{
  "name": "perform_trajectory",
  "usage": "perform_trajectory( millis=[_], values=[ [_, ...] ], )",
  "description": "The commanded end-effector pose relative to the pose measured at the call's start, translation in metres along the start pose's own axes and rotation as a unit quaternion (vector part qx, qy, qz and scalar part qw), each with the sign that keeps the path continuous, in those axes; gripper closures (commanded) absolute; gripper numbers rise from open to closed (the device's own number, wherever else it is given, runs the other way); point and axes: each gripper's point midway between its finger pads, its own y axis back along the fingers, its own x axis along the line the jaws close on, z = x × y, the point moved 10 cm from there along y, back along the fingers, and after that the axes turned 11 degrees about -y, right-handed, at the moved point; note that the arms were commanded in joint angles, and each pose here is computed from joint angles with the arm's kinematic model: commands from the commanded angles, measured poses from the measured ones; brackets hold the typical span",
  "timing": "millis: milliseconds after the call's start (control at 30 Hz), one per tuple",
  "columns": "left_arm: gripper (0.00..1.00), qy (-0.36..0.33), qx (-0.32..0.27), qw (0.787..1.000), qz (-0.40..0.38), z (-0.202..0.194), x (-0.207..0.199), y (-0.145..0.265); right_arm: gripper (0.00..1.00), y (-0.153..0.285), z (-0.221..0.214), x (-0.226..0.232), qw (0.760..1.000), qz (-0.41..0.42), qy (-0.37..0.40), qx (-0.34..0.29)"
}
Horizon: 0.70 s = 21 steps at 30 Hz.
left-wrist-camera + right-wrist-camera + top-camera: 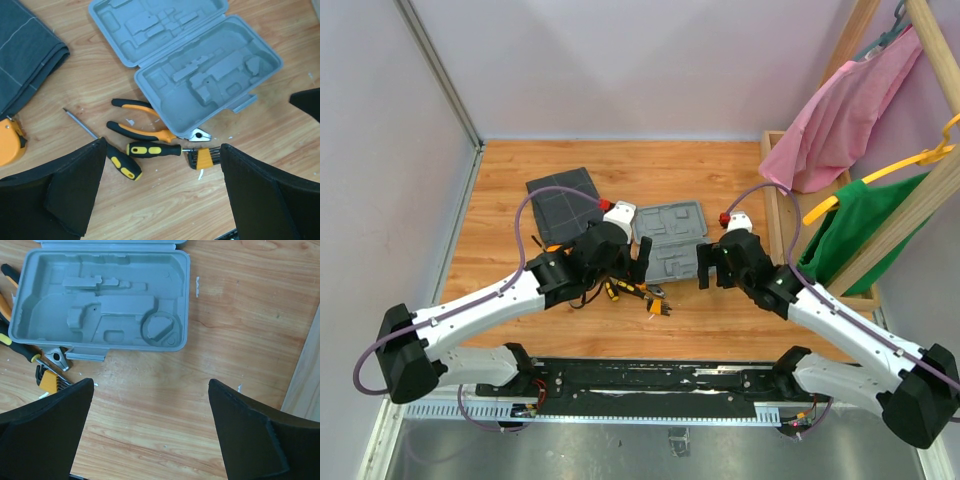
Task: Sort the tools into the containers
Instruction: Open the storage box at the center of the board.
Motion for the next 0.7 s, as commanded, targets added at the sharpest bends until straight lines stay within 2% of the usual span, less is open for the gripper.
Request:
perform_trajectory(
  millis=[0,100,233,433,667],
  values=[
    [0.01,0.030,-0.045,0.998,-0.033,0.019,-0.005,0.010,0.02,-0.001,0.008,0.000,0.999,-0.038,-0.008,0.005],
    [0.01,0.013,-0.043,0.998,-0.047,0.023,-0.005,0.010,0.02,-0.008,0.005,0.002,0.999,-0.041,-0.014,0.015],
    [0.01,0.003,-0.014,1.000,-0.008,0.025,0.009,0.002,0.02,-0.012,0.003,0.006,0.998,-0.045,-0.041,0.030],
    [0.01,0.076,-0.013,0.997,-0.030,0.032,0.053,-0.007,0.02,-0.013,-0.003,0.010,0.985,-0.059,-0.160,0.019],
    [0.01,0.047,0.008,0.998,0.042,0.039,0.072,-0.015,0.01,-0.024,-0.009,0.014,0.943,-0.103,-0.316,0.006]
  ],
)
